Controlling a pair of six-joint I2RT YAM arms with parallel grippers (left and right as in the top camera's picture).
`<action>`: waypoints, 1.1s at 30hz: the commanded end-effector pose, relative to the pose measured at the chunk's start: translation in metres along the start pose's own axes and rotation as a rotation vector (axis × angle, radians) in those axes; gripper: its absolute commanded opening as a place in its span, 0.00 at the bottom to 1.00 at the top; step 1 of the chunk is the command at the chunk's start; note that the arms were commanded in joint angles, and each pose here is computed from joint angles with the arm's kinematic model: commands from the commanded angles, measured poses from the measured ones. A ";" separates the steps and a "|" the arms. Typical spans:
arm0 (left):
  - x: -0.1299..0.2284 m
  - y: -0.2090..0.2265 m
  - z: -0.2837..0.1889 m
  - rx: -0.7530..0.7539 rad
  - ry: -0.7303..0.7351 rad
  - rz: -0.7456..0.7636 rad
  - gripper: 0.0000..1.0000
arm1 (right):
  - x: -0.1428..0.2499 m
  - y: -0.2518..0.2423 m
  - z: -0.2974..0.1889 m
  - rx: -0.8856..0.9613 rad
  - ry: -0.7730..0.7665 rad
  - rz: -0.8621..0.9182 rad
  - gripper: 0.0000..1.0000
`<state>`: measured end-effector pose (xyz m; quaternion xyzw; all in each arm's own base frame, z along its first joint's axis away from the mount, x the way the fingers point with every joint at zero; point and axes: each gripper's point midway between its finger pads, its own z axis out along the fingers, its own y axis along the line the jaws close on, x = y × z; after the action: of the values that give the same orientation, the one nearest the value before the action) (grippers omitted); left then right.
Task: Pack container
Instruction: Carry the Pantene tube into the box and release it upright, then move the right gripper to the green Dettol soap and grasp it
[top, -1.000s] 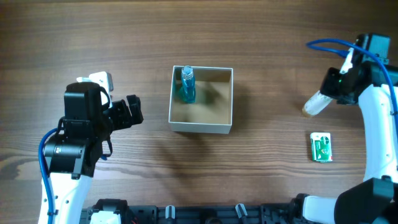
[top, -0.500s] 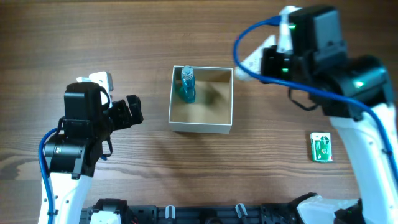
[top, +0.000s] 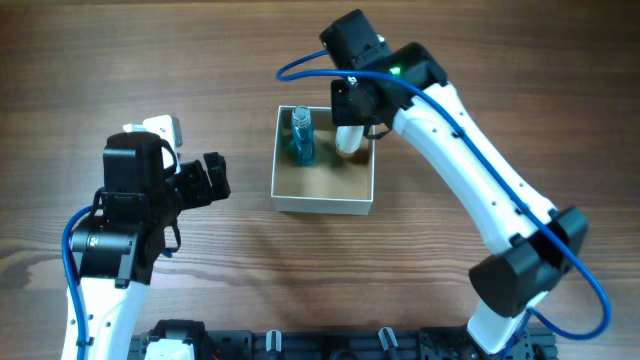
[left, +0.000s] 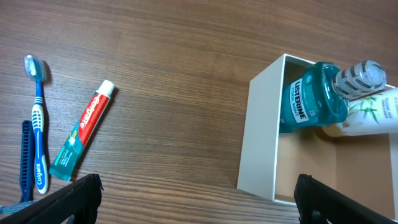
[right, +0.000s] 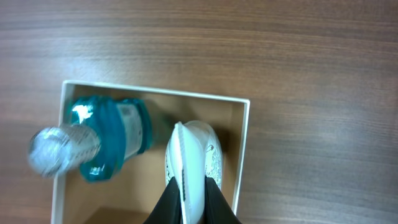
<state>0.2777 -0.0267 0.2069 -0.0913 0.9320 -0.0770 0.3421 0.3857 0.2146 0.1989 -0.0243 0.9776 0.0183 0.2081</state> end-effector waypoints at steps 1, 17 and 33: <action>-0.007 0.015 -0.005 -0.098 -0.027 0.002 1.00 | -0.018 -0.003 -0.001 0.034 -0.069 0.050 0.04; 0.005 0.066 0.003 -0.398 0.047 0.027 1.00 | -0.023 0.000 -0.001 0.022 -0.090 0.045 0.24; 0.005 0.065 0.003 -0.397 0.047 0.027 1.00 | -0.049 -0.020 -0.055 0.047 -0.264 0.012 0.47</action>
<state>0.2655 0.0319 0.1806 -0.1390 0.9426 0.0988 0.2870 0.4086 0.2148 0.2049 -0.0163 0.9664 0.0054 0.2565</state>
